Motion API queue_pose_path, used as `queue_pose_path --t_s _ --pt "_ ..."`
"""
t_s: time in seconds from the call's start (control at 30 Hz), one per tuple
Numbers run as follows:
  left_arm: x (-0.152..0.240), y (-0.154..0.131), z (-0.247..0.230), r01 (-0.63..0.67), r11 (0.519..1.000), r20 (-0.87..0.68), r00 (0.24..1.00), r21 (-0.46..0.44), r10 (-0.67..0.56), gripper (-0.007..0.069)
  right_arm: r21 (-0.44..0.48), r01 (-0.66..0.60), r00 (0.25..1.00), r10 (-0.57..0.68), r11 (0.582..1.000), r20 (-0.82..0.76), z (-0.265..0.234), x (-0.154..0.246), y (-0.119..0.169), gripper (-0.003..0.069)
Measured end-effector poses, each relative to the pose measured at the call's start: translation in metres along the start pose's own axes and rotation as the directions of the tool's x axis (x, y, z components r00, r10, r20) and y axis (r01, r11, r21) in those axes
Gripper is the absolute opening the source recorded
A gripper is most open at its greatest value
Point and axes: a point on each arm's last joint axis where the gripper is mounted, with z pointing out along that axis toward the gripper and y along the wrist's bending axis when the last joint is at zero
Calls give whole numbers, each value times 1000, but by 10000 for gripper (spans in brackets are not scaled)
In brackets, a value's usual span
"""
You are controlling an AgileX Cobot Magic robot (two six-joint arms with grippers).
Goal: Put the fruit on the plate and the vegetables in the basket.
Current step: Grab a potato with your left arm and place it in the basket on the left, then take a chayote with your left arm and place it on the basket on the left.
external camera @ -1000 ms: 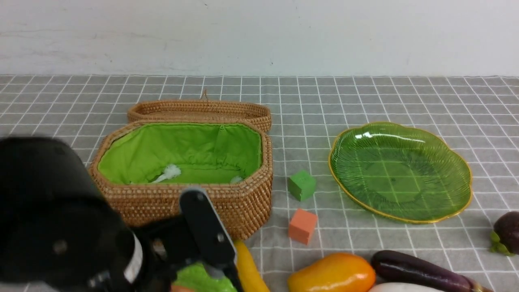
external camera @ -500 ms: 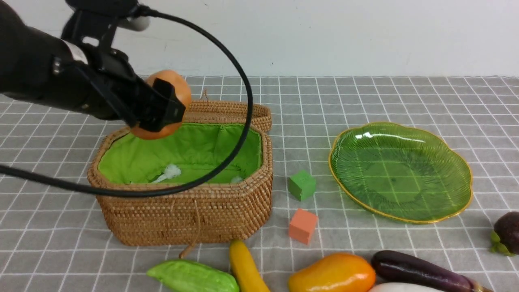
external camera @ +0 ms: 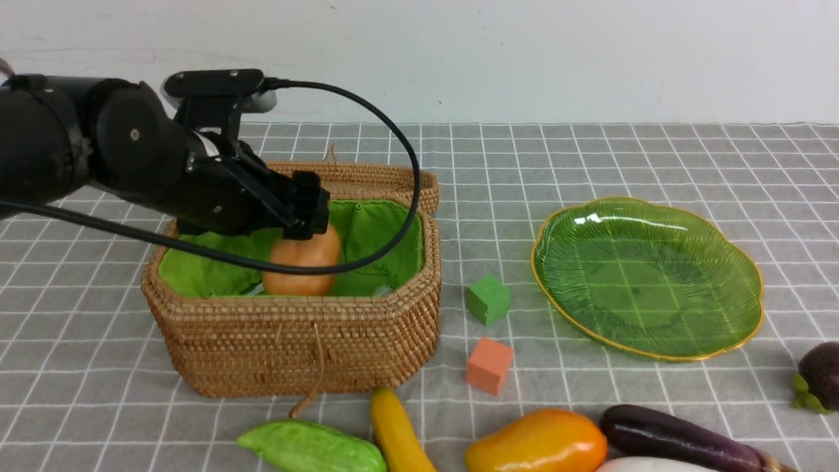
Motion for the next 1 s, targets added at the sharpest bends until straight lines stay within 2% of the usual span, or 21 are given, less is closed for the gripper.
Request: queue_pose_path --t_s 0.17,0.23,0.3,0.4,0.47,0.53,0.63,0.7,0.77,1.0 --pt "1 -2 -40 -112 994 -31 993 0 112 616 0 0 1000 0 1000 0 0 0 0 240" --pt "4 -7 -62 -199 980 -44 979 16 199 591 0 0 1000 0 1000 0 0 0 0 240" --pt "10 -16 -84 -340 939 -63 938 48 342 575 0 0 1000 0 1000 0 0 0 0 240" --pt "24 -34 -101 -524 839 -111 834 143 540 570 0 0 1000 0 1000 0 0 0 0 240" --pt "39 -50 -105 -658 706 -140 698 262 702 570 0 0 1000 0 1000 0 0 0 0 240" --pt "55 -60 -99 -737 571 -145 561 362 815 570 0 0 1000 0 1000 0 0 0 0 240" --pt "80 -71 -79 -795 374 -131 357 477 925 570 0 0 1000 0 1000 0 0 0 0 240" --pt "93 -75 -60 -816 270 -115 246 511 962 570 0 0 1000 0 1000 0 0 0 0 240" --pt "99 -79 -38 -833 218 -105 192 509 976 568 0 0 1000 0 1000 0 0 0 0 240" --pt "112 -82 17 -829 198 -124 156 523 980 567 0 0 1000 0 1000 0 0 0 0 240"
